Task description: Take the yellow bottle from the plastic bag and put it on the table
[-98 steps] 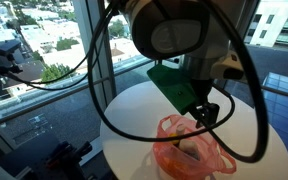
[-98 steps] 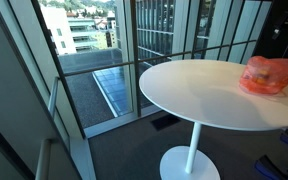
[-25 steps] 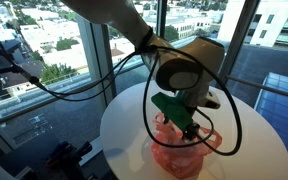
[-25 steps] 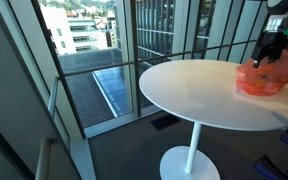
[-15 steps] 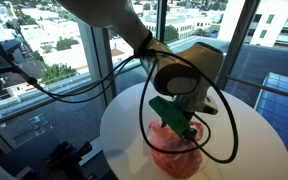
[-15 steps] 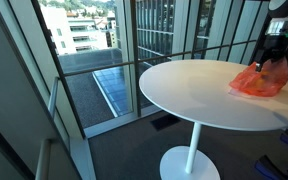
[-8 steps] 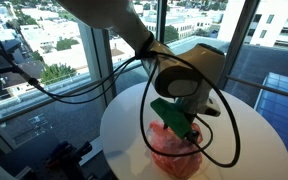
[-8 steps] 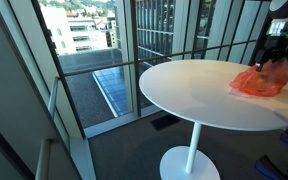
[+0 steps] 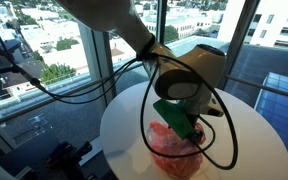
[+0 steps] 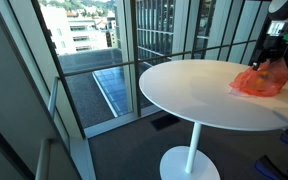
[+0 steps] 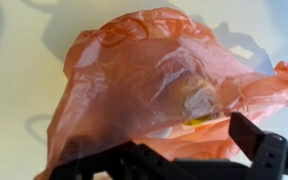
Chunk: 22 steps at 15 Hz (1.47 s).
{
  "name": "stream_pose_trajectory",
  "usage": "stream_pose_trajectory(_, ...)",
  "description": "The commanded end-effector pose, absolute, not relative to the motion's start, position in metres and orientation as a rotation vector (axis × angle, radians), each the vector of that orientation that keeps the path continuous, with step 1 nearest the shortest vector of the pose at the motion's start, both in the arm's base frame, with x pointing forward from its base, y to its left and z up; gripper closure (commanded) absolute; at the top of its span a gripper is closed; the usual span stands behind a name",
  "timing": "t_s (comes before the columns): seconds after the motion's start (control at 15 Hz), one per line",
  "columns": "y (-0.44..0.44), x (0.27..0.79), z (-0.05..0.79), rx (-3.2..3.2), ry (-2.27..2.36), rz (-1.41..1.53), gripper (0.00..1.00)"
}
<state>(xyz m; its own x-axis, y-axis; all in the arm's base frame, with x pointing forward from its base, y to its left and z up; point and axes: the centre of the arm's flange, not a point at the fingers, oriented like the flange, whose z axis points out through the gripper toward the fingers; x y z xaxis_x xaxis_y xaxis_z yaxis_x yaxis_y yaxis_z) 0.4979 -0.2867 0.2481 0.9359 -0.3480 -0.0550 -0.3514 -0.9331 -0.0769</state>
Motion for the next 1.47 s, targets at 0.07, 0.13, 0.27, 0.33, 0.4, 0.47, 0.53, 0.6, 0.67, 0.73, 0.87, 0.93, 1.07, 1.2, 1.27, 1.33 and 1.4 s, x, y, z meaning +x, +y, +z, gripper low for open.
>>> stream_pose_trajectory(0.07,-0.284,0.494,0.247,-3.014,0.588,0.042,0.0)
stream_pose_trajectory(0.13,-0.284,0.492,0.247,-3.015,0.591,0.045,0.0)
stream_pose_trajectory(0.27,-0.283,0.489,0.246,-3.013,0.595,0.051,0.0)
stream_pose_trajectory(0.33,-0.282,0.487,0.245,-3.012,0.597,0.053,0.0)
stream_pose_trajectory(0.4,-0.281,0.485,0.246,-3.01,0.6,0.055,0.0)
stream_pose_trajectory(0.47,-0.28,0.483,0.247,-3.01,0.597,0.055,0.0)
stream_pose_trajectory(0.53,-0.278,0.481,0.247,-3.009,0.594,0.056,0.0)
stream_pose_trajectory(0.6,-0.278,0.479,0.247,-3.008,0.595,0.058,0.0)
stream_pose_trajectory(0.67,-0.277,0.478,0.246,-3.007,0.595,0.062,0.0)
stream_pose_trajectory(0.73,-0.276,0.476,0.246,-3.006,0.595,0.065,0.0)
stream_pose_trajectory(0.87,-0.274,0.473,0.243,-3.004,0.592,0.073,0.0)
stream_pose_trajectory(0.93,-0.273,0.472,0.241,-3.004,0.592,0.076,0.0)
stream_pose_trajectory(1.07,-0.272,0.47,0.238,-3.009,0.593,0.072,0.0)
stream_pose_trajectory(1.2,-0.272,0.469,0.237,-3.016,0.595,0.059,0.08)
stream_pose_trajectory(1.27,-0.272,0.47,0.237,-3.018,0.596,0.052,0.26)
stream_pose_trajectory(1.33,-0.271,0.47,0.237,-3.022,0.597,0.043,0.34)
stream_pose_trajectory(1.4,-0.271,0.47,0.238,-3.025,0.597,0.033,0.44)
